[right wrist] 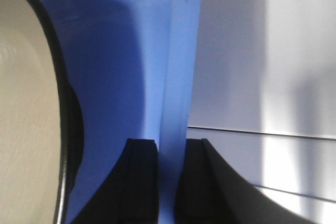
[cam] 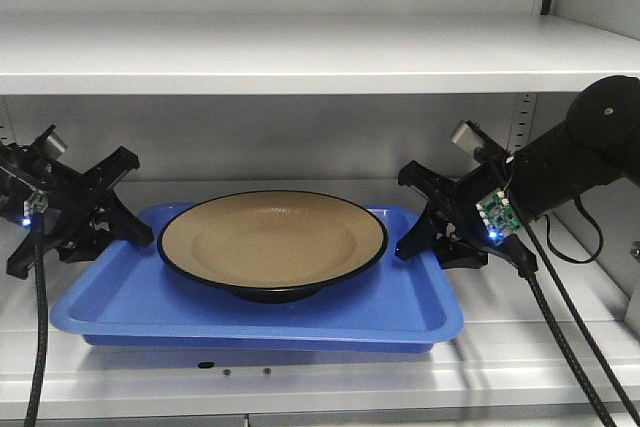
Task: Place disk in tray to left cabinet
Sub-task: 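Lower the tray onto the cabinet shelf with both grippers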
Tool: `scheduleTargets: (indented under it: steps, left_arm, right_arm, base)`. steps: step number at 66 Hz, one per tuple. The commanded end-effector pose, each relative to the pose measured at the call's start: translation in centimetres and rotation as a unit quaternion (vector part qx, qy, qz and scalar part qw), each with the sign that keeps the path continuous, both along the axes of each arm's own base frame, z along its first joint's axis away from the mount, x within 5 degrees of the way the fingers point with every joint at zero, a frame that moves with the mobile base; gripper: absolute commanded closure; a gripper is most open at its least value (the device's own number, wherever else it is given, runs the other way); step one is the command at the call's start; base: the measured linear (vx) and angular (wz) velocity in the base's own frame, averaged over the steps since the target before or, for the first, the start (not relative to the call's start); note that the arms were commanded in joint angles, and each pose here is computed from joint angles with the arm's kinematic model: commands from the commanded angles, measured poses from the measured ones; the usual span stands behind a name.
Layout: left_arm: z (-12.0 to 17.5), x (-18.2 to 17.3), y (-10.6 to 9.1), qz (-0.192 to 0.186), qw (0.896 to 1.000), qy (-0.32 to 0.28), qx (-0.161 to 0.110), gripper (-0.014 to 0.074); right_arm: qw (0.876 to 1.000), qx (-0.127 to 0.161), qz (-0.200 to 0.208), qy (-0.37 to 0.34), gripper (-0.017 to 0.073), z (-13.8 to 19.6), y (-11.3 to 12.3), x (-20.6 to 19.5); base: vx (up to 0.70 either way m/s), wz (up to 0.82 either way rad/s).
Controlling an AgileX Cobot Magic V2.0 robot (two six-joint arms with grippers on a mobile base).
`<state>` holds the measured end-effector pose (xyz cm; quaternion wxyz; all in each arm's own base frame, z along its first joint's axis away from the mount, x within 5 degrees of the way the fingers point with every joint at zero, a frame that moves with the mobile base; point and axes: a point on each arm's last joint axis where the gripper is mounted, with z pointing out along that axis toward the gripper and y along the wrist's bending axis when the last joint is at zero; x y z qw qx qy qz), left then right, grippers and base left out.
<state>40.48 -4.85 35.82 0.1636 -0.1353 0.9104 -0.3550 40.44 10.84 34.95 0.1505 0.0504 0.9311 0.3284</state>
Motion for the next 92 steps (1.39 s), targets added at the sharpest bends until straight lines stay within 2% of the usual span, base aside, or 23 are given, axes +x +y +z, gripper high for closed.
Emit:
scheduleTargets:
  steps: [1, 22, 31, 35, 41, 50, 71, 84, 92]
  left_arm:
    - [4.6, -2.1, -2.0, -0.023, 0.995, -0.037, -0.085, 0.0594]
    - [4.6, -2.1, -2.0, -0.022, 0.995, -0.038, -0.085, 0.0594]
    - [4.7, -1.7, -1.9, -0.005, 0.995, -0.054, -0.086, 0.0594]
    - [4.7, -1.4, -1.7, 0.007, 0.995, -0.065, -0.081, 0.0594]
    - [4.4, -0.8, -1.3, 0.028, 0.994, -0.084, -0.060, 0.0594]
    - [3.5, 0.4, -0.8, 0.054, 0.993, -0.102, -0.032, 0.0594]
    - [-0.4, 3.1, -0.7, 0.066, 0.995, -0.065, -0.030, 0.0590]
    - [-2.0, 3.9, -0.6, 0.070, 0.996, -0.050, -0.028, 0.0572]
    - [-2.2, 4.3, -0.5, 0.073, 0.995, -0.062, -0.022, 0.0536]
  right_arm:
    - [0.995, 0.081, 0.008, -0.057, 0.0564, 4.6, 1.4, -1.6]
    - [0.992, 0.088, -0.014, -0.084, 0.0564, 4.9, 1.3, -1.1]
    - [0.991, 0.085, -0.016, -0.101, 0.0564, 5.0, 1.3, -0.9]
    - [0.990, 0.077, -0.012, -0.118, 0.0564, 4.7, 1.2, -0.4]
    - [0.987, 0.071, -0.015, -0.143, 0.0564, 4.0, 1.3, 0.6]
    - [0.984, 0.070, -0.032, -0.161, 0.0564, 2.8, 1.3, 2.2]
    - [0.987, 0.051, -0.031, -0.150, 0.0553, -0.6, 1.5, 4.3]
    - [0.986, 0.047, -0.037, -0.153, 0.0495, -1.5, 1.4, 4.9]
    - [0.984, 0.030, -0.025, -0.176, 0.0423, -1.7, 1.4, 5.2]
  base:
    - [0.00, 0.00]
    - [0.00, 0.00]
    - [0.00, 0.00]
    - [0.00, 0.00]
    - [0.00, 0.00]
    - [0.00, 0.00]
    - [0.00, 0.00]
    - [0.00, 0.00]
    - [0.00, 0.00]
